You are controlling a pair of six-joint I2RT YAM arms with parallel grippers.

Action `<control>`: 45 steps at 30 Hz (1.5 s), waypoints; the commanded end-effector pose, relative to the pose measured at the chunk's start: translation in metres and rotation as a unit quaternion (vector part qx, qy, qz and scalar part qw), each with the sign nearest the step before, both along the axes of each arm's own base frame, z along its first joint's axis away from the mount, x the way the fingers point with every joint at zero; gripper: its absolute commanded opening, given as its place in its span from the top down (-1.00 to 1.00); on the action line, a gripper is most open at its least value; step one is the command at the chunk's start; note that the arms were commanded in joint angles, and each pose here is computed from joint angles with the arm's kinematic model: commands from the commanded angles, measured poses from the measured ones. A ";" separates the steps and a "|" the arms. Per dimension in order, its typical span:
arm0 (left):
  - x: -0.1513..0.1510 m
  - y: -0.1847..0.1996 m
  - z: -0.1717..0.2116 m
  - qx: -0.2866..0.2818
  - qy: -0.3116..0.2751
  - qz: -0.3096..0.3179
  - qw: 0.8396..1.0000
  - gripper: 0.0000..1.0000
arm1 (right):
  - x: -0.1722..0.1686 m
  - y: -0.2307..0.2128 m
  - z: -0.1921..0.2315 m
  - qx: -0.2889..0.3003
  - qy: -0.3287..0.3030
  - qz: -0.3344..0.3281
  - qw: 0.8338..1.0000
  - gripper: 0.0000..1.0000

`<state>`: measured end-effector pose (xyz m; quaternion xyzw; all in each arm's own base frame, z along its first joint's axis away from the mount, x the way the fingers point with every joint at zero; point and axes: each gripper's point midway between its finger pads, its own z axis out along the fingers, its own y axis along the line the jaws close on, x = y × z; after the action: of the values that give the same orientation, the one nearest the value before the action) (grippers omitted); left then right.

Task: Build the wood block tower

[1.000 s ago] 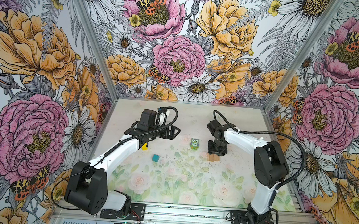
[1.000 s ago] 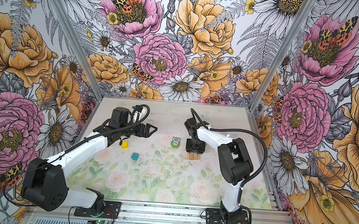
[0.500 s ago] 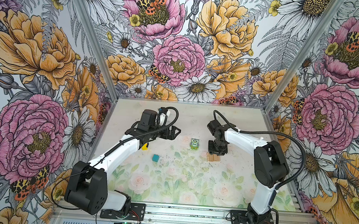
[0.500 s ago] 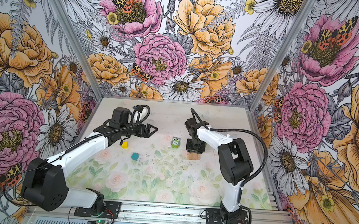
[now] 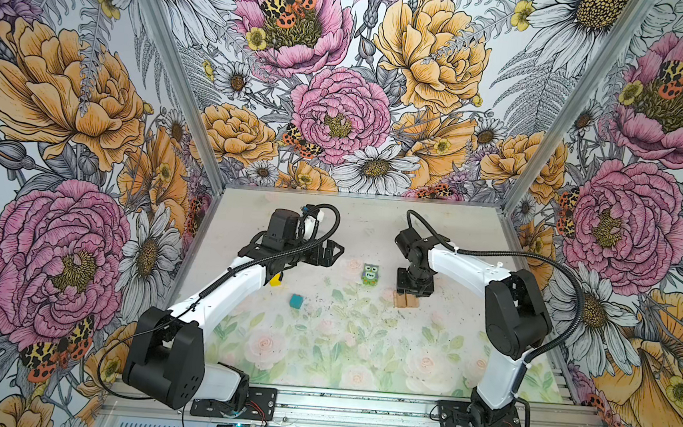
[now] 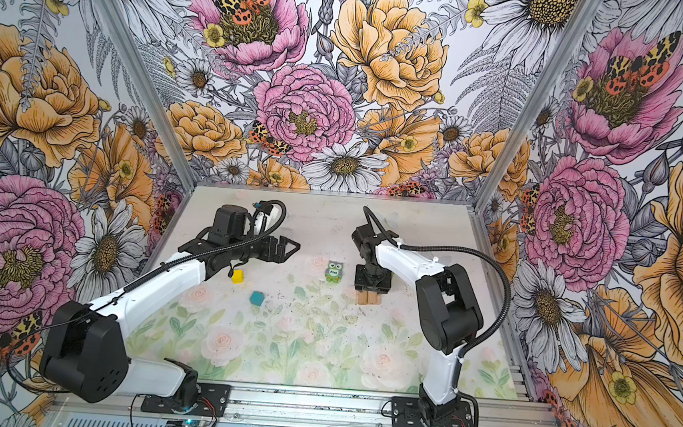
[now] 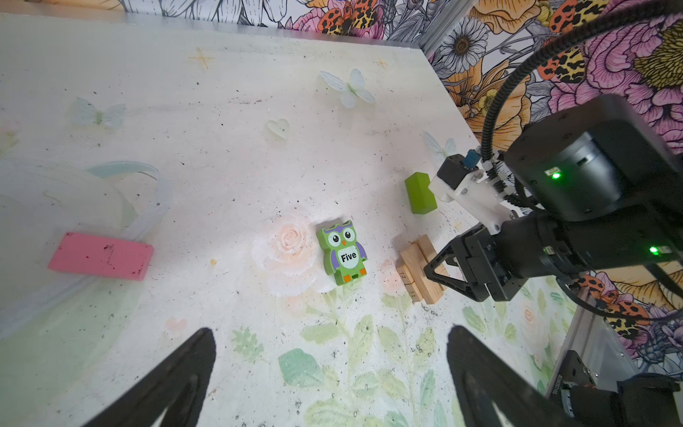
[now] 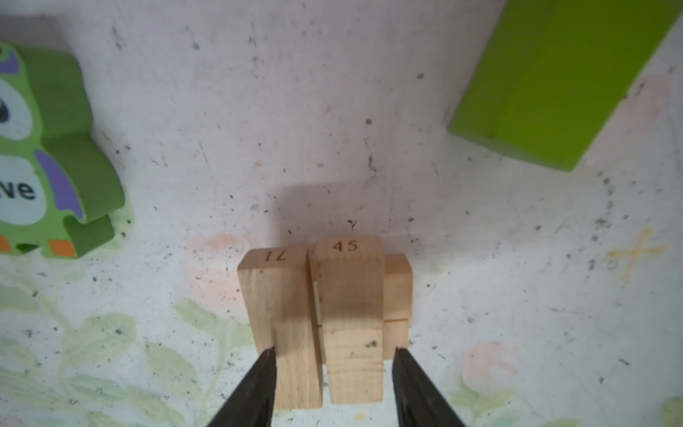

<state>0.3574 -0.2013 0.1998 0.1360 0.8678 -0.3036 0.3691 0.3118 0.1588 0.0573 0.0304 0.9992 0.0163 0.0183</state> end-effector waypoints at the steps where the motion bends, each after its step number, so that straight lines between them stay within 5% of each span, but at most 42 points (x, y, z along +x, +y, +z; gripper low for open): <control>1: 0.003 -0.002 0.017 -0.001 -0.023 0.001 1.000 -0.98 | 0.013 0.000 0.031 0.008 -0.040 0.001 0.999 -0.13; 9: 0.004 -0.005 0.017 -0.001 -0.024 -0.004 1.000 -0.98 | 0.013 0.003 0.019 0.003 -0.024 0.010 1.000 -0.32; 24: 0.003 -0.002 0.016 0.001 -0.023 -0.003 1.000 -0.98 | 0.011 0.007 -0.006 0.001 0.003 0.011 1.000 -0.35; 37: 0.005 -0.002 0.016 0.003 -0.024 -0.004 1.000 -0.98 | 0.004 0.006 -0.019 -0.007 0.019 0.009 1.000 -0.27; 45: 0.003 -0.001 0.014 0.004 -0.021 -0.004 1.000 -0.98 | 0.001 0.005 -0.025 -0.010 0.027 0.009 1.000 -0.03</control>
<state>0.3566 -0.2017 0.1999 0.1380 0.8683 -0.3030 0.3676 0.3164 0.1637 0.0429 0.0217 0.9997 0.0132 0.0002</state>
